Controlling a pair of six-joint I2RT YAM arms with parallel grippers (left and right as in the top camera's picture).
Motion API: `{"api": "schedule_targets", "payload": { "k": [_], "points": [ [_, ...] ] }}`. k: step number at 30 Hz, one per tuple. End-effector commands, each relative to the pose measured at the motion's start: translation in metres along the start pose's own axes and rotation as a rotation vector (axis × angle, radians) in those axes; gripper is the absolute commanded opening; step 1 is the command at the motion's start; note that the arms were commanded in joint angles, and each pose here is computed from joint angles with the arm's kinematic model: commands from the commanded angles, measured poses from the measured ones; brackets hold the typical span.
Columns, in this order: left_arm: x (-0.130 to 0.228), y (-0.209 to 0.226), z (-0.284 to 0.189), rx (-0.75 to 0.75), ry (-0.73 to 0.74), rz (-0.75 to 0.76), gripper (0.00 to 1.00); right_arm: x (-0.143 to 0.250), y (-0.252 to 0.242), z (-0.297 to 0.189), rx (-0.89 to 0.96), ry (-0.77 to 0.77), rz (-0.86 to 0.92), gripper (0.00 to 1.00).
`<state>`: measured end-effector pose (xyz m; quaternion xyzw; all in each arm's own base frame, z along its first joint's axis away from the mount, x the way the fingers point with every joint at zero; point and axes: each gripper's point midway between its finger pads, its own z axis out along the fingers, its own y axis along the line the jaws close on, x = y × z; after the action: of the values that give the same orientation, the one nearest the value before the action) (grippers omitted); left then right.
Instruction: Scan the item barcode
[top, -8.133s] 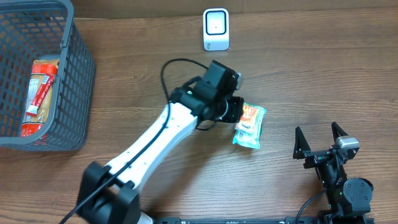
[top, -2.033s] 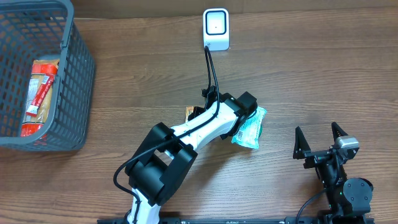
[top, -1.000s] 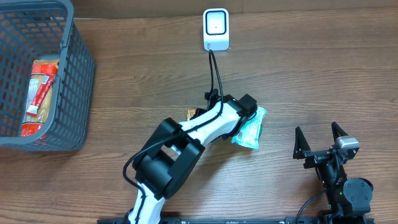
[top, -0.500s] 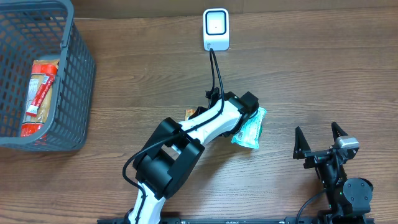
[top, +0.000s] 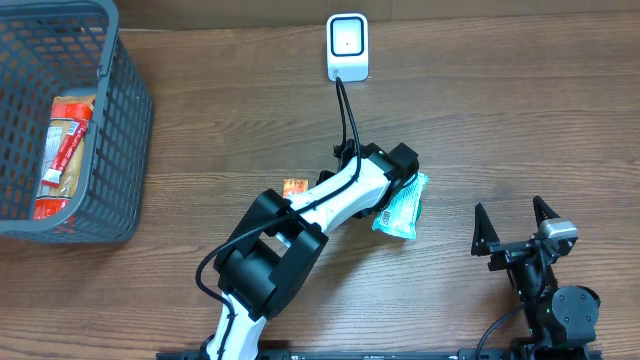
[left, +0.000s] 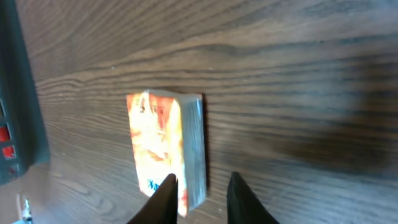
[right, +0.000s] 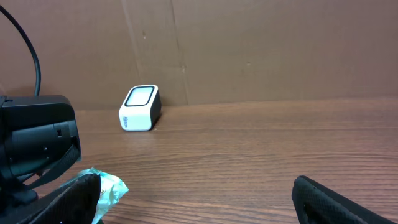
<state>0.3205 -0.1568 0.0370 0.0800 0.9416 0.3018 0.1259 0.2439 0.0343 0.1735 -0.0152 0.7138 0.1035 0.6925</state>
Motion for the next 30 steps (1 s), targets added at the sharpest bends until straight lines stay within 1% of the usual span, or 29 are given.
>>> {"api": "schedule_targets", "payload": {
  "k": [1,3,5,9,11,13,17,20,23,25,30],
  "points": [
    [-0.011,0.006,-0.014,0.050,0.007,-0.028,0.18,0.002,-0.001,0.000,0.003,-0.001,-0.004,1.00],
    [-0.017,0.014,-0.020,0.100,0.035,-0.066,0.19,0.002,-0.001,0.000,0.004,-0.001,-0.004,1.00],
    [-0.027,0.020,-0.027,0.206,0.062,-0.080,0.21,0.002,-0.001,0.000,0.004,-0.001,-0.004,1.00],
    [-0.043,0.037,-0.041,0.474,0.095,-0.099,0.26,0.002,-0.001,0.000,0.004,-0.001,-0.004,1.00],
    [-0.047,0.047,-0.048,0.615,0.104,-0.099,0.30,0.002,-0.001,0.000,0.003,-0.001,-0.004,1.00],
    [-0.047,0.061,-0.050,0.725,0.114,-0.098,0.39,0.002,-0.001,0.000,0.003,-0.001,-0.004,1.00],
    [-0.041,0.086,-0.032,0.797,0.153,-0.110,0.46,0.002,-0.001,0.000,0.004,-0.001,-0.004,1.00],
    [-0.032,0.091,-0.014,0.824,0.184,-0.121,0.48,0.002,-0.001,0.000,0.003,-0.001,-0.004,1.00],
    [-0.019,0.084,0.003,0.884,0.198,-0.104,0.49,0.002,-0.001,0.000,0.004,-0.001,-0.004,1.00],
    [-0.012,0.077,0.014,0.908,0.204,-0.101,0.52,0.002,-0.001,0.000,0.003,-0.001,-0.004,1.00],
    [0.003,0.060,0.044,0.913,0.194,-0.119,0.54,0.002,-0.001,0.000,0.003,-0.001,-0.004,1.00]
  ]
}}
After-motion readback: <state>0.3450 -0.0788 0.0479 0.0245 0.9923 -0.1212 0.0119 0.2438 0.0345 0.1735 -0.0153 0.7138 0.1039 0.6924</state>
